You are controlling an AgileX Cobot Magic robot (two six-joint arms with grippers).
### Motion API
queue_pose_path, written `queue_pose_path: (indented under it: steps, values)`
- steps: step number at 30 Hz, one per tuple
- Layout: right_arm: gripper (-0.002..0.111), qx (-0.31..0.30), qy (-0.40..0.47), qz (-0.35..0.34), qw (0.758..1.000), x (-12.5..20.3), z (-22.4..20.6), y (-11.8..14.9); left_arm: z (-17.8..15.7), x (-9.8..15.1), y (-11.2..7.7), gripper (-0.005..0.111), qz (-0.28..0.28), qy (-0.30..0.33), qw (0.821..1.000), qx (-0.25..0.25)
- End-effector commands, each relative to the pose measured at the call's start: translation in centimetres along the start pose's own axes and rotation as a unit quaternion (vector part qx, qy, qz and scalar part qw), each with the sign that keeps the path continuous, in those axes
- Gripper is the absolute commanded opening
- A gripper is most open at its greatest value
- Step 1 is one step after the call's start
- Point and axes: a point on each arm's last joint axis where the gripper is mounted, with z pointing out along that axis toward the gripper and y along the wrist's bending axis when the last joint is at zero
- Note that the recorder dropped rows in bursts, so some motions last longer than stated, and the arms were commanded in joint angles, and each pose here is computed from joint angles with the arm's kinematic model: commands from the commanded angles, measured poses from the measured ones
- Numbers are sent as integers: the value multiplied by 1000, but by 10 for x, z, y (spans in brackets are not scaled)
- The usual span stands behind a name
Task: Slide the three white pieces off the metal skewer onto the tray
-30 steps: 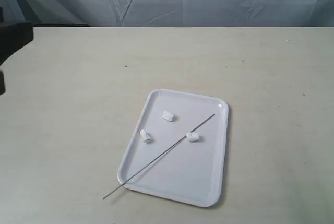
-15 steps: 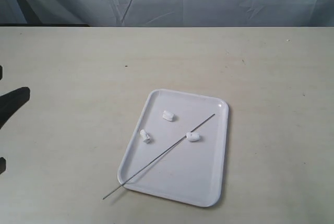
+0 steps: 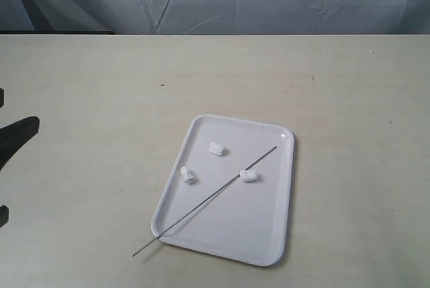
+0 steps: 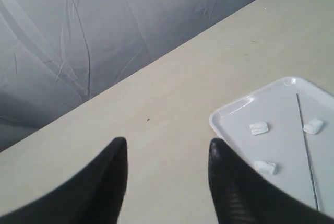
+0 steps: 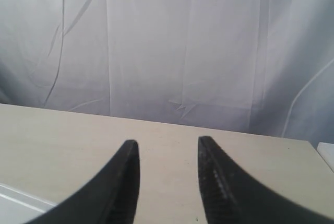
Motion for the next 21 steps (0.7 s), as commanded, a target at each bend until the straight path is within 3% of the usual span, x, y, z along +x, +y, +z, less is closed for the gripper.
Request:
queue_pose_path:
  steps: [1, 5, 6, 7, 9, 11, 17, 19, 21]
  values:
    - [36, 4, 0, -3, 1000, 1, -1, -1, -8, -3, 7, 47, -13, -35, 999, -30]
    - [36, 40, -21, 2, 999, -1, -8, -6, -21, -7, 21, 47, -25, -70, 992, -105]
    - [36, 61, -33, 4, 998, -2, -13, -8, -28, -6, 27, 47, 46, -68, 985, -151]
    - [36, 75, -43, 6, 996, -3, -16, -10, -32, -5, 29, 47, 71, -68, 980, -172]
    - [36, 112, -71, 8, 991, -5, -28, -13, -49, 3, 31, 47, 6, -82, 970, -227]
    - [36, 135, -74, 5, 988, -5, -30, -14, -66, 16, 29, 47, -101, -115, 947, -281]
    - [36, 145, -72, 8, 987, -4, -30, -14, -66, 41, 22, 47, -268, -153, 899, -309]
    - [36, 130, -73, 2, 989, 4, -25, -11, -61, 50, 20, 47, -300, -150, 890, -309]
    - [36, 105, -68, -5, 992, 21, -16, -5, -58, 57, 20, 47, -297, -138, 891, -313]
